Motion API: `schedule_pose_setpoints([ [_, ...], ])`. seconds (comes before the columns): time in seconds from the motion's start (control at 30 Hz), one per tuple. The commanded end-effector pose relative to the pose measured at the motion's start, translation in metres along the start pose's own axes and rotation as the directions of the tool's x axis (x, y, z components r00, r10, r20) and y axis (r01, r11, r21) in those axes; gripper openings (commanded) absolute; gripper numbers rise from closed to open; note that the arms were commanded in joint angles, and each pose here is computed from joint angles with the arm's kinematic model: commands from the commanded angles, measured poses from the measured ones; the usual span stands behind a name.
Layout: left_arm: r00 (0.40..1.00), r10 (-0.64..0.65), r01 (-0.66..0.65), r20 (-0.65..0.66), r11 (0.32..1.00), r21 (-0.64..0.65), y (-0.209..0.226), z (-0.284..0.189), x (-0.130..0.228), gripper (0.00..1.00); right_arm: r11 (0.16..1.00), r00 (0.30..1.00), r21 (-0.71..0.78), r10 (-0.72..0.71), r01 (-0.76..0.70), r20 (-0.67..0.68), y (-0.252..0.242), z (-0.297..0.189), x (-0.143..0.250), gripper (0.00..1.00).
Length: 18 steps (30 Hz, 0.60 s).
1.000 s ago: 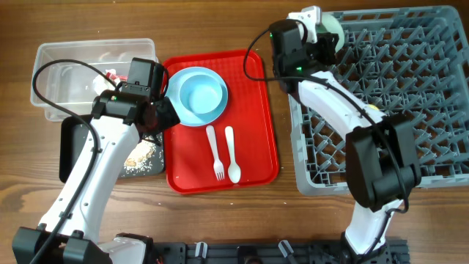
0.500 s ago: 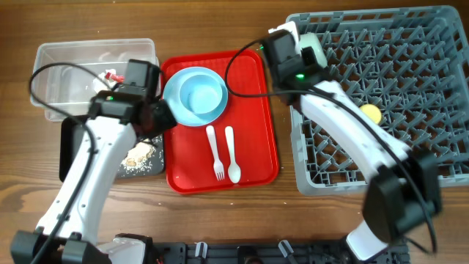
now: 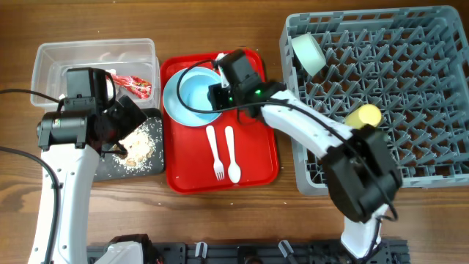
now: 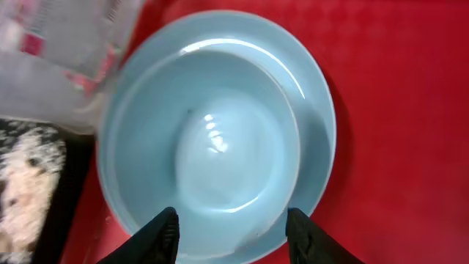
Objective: Sort waste into correct bins and load items into the dishwasher rack
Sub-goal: 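Grasp the light blue bowl off the plate with the right gripper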
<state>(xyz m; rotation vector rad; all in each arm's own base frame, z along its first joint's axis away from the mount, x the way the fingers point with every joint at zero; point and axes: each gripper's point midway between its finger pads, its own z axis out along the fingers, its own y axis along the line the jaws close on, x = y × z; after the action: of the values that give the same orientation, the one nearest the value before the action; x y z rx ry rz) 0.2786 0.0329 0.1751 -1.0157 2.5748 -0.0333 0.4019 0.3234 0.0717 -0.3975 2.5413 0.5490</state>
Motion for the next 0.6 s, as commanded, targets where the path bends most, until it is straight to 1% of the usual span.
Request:
schedule_pose_setpoints([
  [0.0, 1.000, -0.012, 0.012, 0.000, 1.000, 0.008, 0.000, -0.001, -0.001, 1.00, 0.993, 0.996, 0.079, 0.093, -0.093, 0.001, -0.016, 0.022, 0.008, 0.44],
  [0.07, 1.000, -0.012, 0.012, 0.001, 1.000, 0.008, 0.000, -0.001, -0.001, 1.00, 0.989, 0.994, 0.094, 0.113, -0.111, -0.010, -0.020, 0.029, 0.014, 0.43],
  [0.13, 1.000, -0.012, 0.012, 0.001, 1.000, 0.008, 0.000, -0.001, -0.001, 1.00, 0.987, 0.994, 0.113, 0.112, -0.110, -0.006, -0.024, 0.030, 0.015, 0.29],
  [0.17, 1.000, -0.012, 0.012, 0.000, 1.000, 0.008, 0.000, -0.001, -0.001, 1.00, 0.982, 0.991, 0.134, 0.131, -0.130, -0.004, -0.028, 0.030, 0.016, 0.18],
  [0.23, 1.000, -0.012, 0.012, 0.000, 1.000, 0.008, 0.000, -0.001, -0.001, 1.00, 0.952, 0.977, 0.226, 0.212, -0.206, -0.002, -0.045, 0.026, 0.025, 0.09],
  [0.27, 1.000, -0.012, 0.012, 0.000, 1.000, 0.008, 0.000, -0.001, -0.001, 1.00, 0.949, 0.976, 0.237, 0.216, -0.209, -0.002, -0.048, 0.026, 0.025, 0.04],
  [0.33, 1.000, -0.012, 0.012, 0.000, 1.000, 0.008, 0.000, -0.001, -0.001, 1.00, 0.950, 0.977, 0.235, 0.213, -0.208, 0.003, -0.047, 0.026, 0.024, 0.04],
  [0.43, 1.000, -0.012, 0.012, 0.001, 1.000, 0.008, 0.000, -0.001, -0.001, 1.00, 0.961, 0.986, 0.221, 0.163, -0.164, 0.026, -0.043, 0.017, 0.010, 0.04],
  [0.53, 1.000, -0.012, 0.012, 0.001, 1.000, 0.008, 0.000, -0.001, -0.001, 1.00, 0.957, 0.986, 0.272, 0.066, -0.106, 0.152, -0.052, -0.032, -0.033, 0.04],
  [0.57, 1.000, -0.012, 0.012, 0.001, 1.000, 0.008, 0.000, -0.001, -0.001, 1.00, 0.951, 0.979, 0.302, 0.002, -0.065, 0.204, -0.057, -0.061, -0.053, 0.05],
])
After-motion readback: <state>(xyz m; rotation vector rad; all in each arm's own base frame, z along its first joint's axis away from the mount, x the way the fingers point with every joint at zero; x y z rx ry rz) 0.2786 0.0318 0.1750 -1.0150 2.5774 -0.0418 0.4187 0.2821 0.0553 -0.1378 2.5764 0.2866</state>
